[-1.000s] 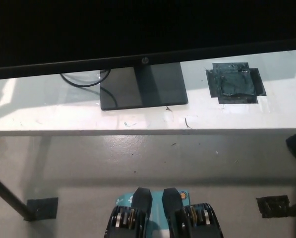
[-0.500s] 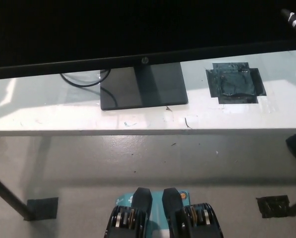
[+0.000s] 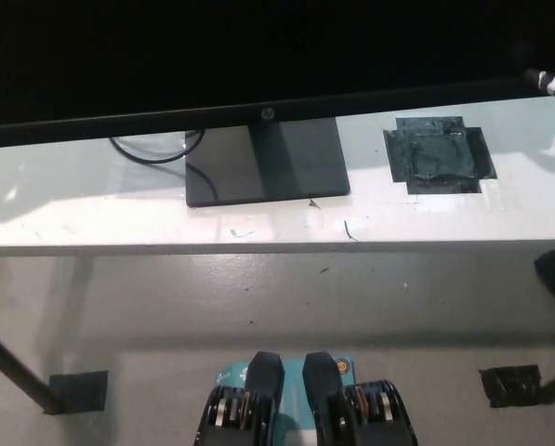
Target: The monitor is placed at the center of the table and the robot uses both its hand to grab the left and right sides of the monitor to tilt the angle of the monitor downwards
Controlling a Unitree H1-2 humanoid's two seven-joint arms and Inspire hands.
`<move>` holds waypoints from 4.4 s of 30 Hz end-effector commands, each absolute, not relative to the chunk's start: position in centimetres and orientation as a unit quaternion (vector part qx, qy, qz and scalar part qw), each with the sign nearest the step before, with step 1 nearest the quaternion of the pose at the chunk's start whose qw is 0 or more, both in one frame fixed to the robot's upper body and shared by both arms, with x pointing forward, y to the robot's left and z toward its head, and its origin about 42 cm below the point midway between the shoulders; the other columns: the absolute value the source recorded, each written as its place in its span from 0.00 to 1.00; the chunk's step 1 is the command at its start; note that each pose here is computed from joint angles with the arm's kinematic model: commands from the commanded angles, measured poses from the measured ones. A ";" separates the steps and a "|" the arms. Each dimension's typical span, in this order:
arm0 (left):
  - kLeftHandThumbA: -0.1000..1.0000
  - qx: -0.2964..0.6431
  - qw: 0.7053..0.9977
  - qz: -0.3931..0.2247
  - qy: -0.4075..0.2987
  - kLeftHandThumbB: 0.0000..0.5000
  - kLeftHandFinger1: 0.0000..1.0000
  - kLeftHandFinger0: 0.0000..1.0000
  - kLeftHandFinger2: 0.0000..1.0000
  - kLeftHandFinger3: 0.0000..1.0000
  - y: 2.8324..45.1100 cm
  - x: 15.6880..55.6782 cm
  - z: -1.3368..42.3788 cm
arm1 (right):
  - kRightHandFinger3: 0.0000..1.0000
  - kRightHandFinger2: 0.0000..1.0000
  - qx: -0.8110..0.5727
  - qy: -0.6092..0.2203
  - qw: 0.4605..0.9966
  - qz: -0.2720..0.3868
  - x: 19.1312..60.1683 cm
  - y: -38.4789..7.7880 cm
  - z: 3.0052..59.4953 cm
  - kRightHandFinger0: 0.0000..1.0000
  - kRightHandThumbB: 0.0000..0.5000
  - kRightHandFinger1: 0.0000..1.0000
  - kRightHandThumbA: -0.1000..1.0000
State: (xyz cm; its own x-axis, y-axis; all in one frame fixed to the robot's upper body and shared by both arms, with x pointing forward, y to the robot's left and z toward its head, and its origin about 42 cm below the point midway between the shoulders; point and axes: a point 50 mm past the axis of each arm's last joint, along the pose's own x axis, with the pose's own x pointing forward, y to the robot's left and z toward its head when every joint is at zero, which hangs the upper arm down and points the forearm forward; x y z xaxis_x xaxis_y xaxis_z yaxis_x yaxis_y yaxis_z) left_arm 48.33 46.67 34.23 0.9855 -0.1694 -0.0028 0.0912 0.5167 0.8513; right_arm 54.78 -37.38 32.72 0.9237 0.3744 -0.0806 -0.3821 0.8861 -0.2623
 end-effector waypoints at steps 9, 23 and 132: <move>0.86 0.578 0.801 -0.105 -0.112 0.99 1.00 1.00 1.00 1.00 41.6 52.3 43.3 | 1.00 1.00 -0.351 0.053 0.854 0.380 55.3 -33.4 45.8 1.00 1.00 1.00 0.53; 0.86 0.757 0.644 -0.080 -0.085 0.93 1.00 1.00 1.00 1.00 42.1 54.2 44.9 | 1.00 1.00 -0.482 -0.064 0.838 0.245 56.8 -30.6 48.0 1.00 0.98 1.00 0.59; 1.00 0.170 0.933 -0.107 -0.297 0.89 1.00 1.00 1.00 1.00 25.5 27.5 18.9 | 1.00 1.00 -0.066 -0.344 0.934 0.070 30.3 -19.8 19.0 1.00 0.67 1.00 1.00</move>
